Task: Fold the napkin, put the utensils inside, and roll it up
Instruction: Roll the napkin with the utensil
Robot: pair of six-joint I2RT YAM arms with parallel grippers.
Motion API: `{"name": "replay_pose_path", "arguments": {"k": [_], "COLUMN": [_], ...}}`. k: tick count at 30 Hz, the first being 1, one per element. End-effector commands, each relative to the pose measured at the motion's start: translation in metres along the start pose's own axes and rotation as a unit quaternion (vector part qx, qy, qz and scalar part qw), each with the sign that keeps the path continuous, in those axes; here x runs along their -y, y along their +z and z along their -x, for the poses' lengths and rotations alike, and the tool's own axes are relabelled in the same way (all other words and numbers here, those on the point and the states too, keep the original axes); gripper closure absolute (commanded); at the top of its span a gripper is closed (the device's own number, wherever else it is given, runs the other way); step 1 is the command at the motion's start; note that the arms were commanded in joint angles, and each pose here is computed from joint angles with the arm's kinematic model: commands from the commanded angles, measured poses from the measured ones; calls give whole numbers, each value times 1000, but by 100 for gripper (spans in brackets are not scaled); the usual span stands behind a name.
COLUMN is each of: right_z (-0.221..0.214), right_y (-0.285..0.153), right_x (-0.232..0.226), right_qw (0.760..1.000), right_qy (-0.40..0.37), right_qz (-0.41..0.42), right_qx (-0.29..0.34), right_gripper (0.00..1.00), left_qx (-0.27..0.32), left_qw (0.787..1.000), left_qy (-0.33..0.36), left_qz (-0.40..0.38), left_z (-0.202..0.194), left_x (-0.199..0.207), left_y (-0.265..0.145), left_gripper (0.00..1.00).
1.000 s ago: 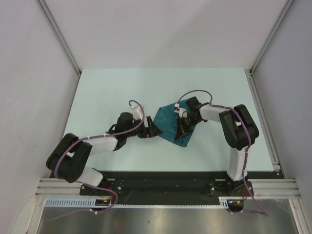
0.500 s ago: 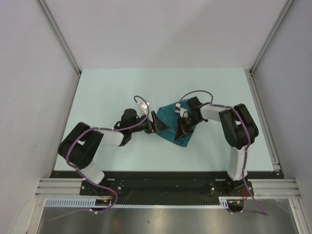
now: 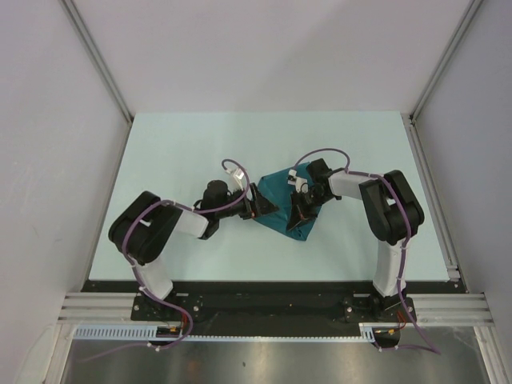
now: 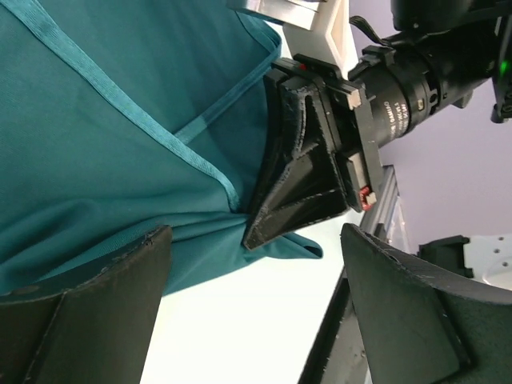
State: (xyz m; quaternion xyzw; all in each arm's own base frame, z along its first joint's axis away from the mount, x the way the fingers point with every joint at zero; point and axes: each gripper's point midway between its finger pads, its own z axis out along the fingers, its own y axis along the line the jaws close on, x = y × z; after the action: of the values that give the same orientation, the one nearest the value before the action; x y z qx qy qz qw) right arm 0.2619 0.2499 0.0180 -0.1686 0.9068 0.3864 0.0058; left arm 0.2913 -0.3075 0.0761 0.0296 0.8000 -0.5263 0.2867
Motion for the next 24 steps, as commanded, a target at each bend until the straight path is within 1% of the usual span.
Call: {"name": "replay_pose_path", "arguments": {"k": [1,2,3,5,6,8,9,10,11,12,16,20,24], "right_z": [5,7,7,9,9,9,13,12,16,19,32,50,57], "right_y": [-6,-11,-13,-23,-28,-35,-44,-47,-51,-56,-59,-52,-44], "right_x": [4,-2,-6,-17,-22,-28,-36,-40,-44,-48,-47,-38,-32], "right_qw": [1000,1000,1000,999,999,998,996,995,994,991,984,972,961], "right_qy": [6,0,-2,-17,-24,-37,-55,-64,-76,-90,-123,-165,-196], "right_qz": [-15,-10,-6,0,0,-1,1,4,6,4,-18,-59,-80], "right_qx": [10,18,20,34,41,51,67,71,82,94,124,155,176], "right_gripper": [100,99,91,81,71,63,56,52,46,43,37,35,34], "left_qx": [29,29,30,29,28,26,26,25,26,27,28,30,28], "left_qw": [999,999,999,999,999,999,999,999,999,999,999,999,999], "left_qy": [42,42,41,40,40,35,36,34,33,33,34,33,32], "left_qz": [-12,-11,-11,-10,-8,-5,-5,-5,-5,-6,-8,-8,-4], "left_z": [14,14,13,13,12,11,11,10,10,10,11,12,12], "left_x": [3,1,0,-2,-4,-7,-7,-9,-9,-8,-7,-7,-9], "left_y": [7,8,9,9,10,11,11,11,11,10,10,11,11], "left_gripper": [9,9,9,9,9,9,9,9,9,9,9,9,9]}}
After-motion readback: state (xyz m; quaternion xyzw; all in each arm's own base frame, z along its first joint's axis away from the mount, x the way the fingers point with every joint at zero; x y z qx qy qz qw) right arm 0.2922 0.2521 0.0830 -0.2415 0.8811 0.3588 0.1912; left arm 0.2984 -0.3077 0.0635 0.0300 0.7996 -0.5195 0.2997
